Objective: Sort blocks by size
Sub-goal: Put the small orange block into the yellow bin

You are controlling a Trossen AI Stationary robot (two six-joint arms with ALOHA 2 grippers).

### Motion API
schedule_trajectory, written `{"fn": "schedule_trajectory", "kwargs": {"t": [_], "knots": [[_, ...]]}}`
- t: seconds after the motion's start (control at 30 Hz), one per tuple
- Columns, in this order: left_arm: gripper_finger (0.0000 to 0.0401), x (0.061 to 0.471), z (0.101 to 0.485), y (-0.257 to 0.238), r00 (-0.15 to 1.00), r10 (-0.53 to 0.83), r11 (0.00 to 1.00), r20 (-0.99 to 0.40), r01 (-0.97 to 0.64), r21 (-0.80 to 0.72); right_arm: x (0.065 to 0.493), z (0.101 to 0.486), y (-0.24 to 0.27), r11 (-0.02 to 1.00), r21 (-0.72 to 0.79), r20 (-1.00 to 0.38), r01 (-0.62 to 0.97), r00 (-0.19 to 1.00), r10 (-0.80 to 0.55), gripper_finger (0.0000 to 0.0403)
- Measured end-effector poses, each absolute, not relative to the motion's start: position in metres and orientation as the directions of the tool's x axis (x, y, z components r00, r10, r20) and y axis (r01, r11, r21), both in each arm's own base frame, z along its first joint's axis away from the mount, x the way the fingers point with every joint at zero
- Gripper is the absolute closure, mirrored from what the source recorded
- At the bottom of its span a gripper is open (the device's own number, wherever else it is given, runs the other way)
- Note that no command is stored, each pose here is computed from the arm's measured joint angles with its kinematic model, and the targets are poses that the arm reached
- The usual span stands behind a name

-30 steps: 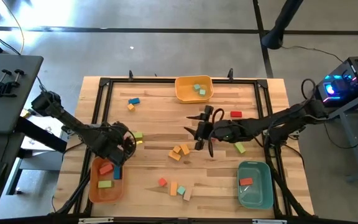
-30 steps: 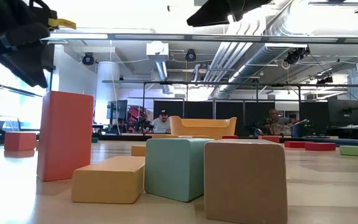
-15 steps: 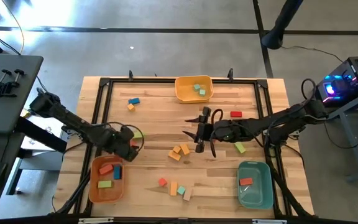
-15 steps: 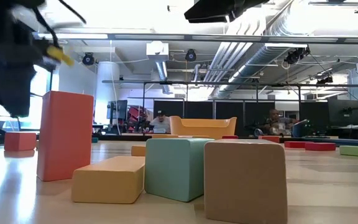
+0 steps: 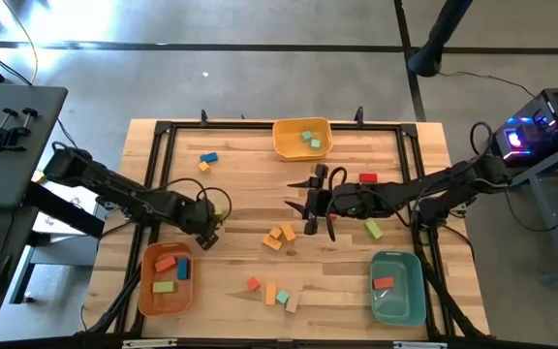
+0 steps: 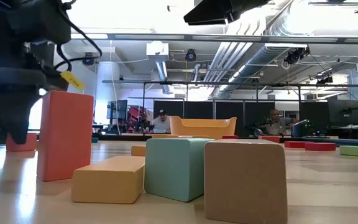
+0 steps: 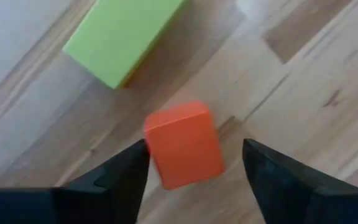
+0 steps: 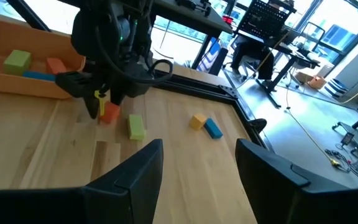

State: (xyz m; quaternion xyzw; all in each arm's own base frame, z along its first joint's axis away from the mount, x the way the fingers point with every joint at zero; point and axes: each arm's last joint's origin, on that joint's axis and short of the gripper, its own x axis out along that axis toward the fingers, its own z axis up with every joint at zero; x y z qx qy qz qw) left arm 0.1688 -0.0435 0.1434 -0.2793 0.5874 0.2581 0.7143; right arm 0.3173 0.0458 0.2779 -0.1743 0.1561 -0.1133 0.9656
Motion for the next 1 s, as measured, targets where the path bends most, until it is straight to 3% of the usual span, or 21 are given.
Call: {"fn": "schedule_trajectory", "kwargs": {"t": [0.27, 0.37, 0.53, 0.73, 0.87, 1.0], "knots": [[0.0264, 0.164, 0.134, -0.042, 0.178, 0.053, 0.745, -0.983, -0.663, -0.080, 0.317, 0.276, 0.046, 0.913, -0.376, -0.276, 0.159, 0.921, -0.274, 0.0204], [0.0299, 0.174, 0.136, -0.044, 0.288, 0.036, 0.784, -0.957, -0.602, -0.152, 0.315, 0.267, 0.045, 0.934, -0.326, -0.283, 0.142, 0.928, -0.240, 0.0204], [0.0301, 0.195, 0.145, -0.046, 0.511, 0.071, 0.838, -0.856, -0.496, -0.227, 0.309, 0.249, 0.045, 0.970, -0.235, -0.160, 0.064, 0.982, -0.104, 0.0204], [0.0301, 0.229, 0.174, -0.040, 0.825, 0.028, 0.927, -0.565, -0.233, -0.293, 0.296, 0.231, 0.045, 0.981, -0.195, -0.063, 0.023, 0.997, -0.036, 0.0204], [0.0298, 0.241, 0.191, -0.029, 0.921, 0.010, 0.956, -0.389, -0.123, -0.265, 0.294, 0.222, 0.046, 0.952, -0.300, -0.148, -0.056, 0.989, 0.011, 0.0204], [0.0298, 0.244, 0.196, -0.009, 0.938, 0.054, 0.974, -0.344, -0.124, -0.187, 0.294, 0.218, 0.047, 0.913, -0.400, -0.186, -0.084, 0.983, 0.009, 0.0204]]}}
